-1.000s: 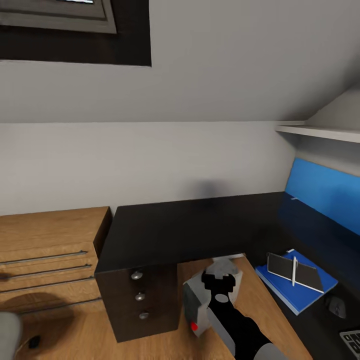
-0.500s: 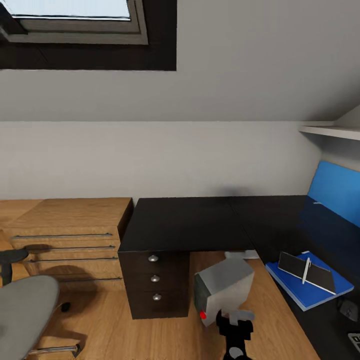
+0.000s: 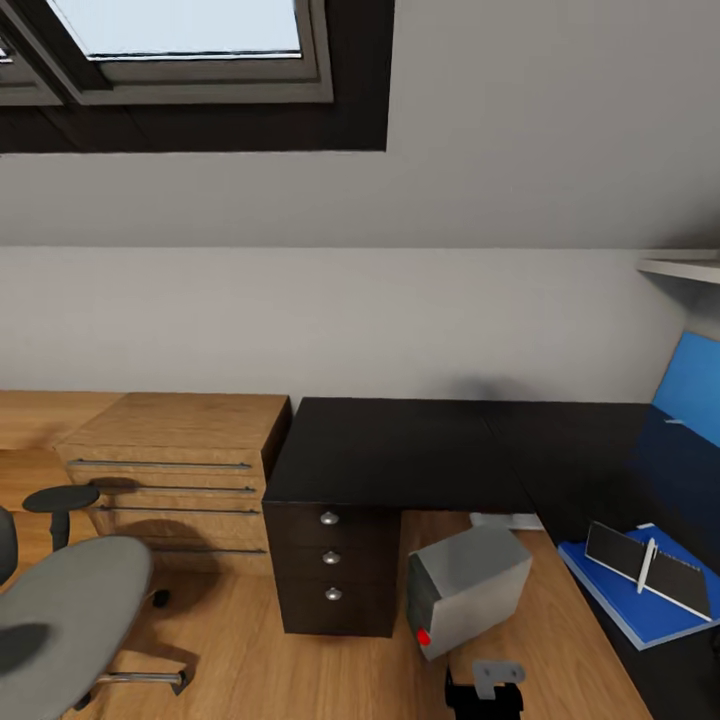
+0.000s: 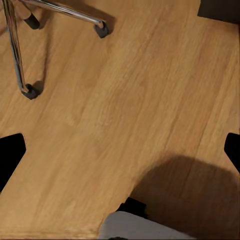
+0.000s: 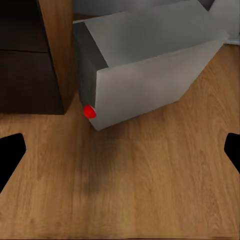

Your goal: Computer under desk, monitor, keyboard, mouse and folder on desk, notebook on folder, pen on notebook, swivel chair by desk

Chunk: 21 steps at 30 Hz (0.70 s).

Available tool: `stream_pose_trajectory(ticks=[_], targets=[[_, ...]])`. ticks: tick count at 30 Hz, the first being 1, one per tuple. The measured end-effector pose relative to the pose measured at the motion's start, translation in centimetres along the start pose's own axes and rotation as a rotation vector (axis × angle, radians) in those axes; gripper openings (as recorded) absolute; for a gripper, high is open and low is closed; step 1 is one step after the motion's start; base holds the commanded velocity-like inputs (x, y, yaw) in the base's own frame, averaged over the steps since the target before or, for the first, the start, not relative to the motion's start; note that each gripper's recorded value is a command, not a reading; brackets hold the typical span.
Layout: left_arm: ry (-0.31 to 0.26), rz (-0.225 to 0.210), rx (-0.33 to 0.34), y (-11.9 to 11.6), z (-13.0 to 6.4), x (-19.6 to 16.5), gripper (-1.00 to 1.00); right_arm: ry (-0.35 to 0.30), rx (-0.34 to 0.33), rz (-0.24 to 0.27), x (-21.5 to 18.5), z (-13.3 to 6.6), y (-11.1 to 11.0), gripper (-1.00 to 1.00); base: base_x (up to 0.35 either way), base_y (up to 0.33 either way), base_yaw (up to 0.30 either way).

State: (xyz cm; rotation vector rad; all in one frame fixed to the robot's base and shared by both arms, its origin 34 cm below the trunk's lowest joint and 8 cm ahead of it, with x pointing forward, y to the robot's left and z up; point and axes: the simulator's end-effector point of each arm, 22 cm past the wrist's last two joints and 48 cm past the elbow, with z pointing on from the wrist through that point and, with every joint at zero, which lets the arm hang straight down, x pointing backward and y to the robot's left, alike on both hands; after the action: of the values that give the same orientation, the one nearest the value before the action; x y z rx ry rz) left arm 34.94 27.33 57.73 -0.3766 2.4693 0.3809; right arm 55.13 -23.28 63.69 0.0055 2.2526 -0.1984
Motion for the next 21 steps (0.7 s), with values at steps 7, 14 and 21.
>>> stream_pose_trajectory(ticks=[7, 14, 21], targets=[[0.19, 0.086, 0.154, -2.4, -1.3, 4.2, 1.0, 0.014, -0.018, -0.006, 0.3, -1.0, 0.0, 1.0, 0.0, 0.0, 0.006], [0.25, 0.107, 0.202, -2.7, -2.4, 5.0, 1.0, 0.021, -0.023, -0.007, 0.2, -1.9, 0.1, 1.0, 0.0, 0.0, 0.0], [0.256, 0.107, 0.205, -2.5, -3.2, 4.7, 1.0, 0.022, -0.026, -0.007, -0.4, -2.6, 0.1, 1.0, 0.0, 0.0, 0.0]])
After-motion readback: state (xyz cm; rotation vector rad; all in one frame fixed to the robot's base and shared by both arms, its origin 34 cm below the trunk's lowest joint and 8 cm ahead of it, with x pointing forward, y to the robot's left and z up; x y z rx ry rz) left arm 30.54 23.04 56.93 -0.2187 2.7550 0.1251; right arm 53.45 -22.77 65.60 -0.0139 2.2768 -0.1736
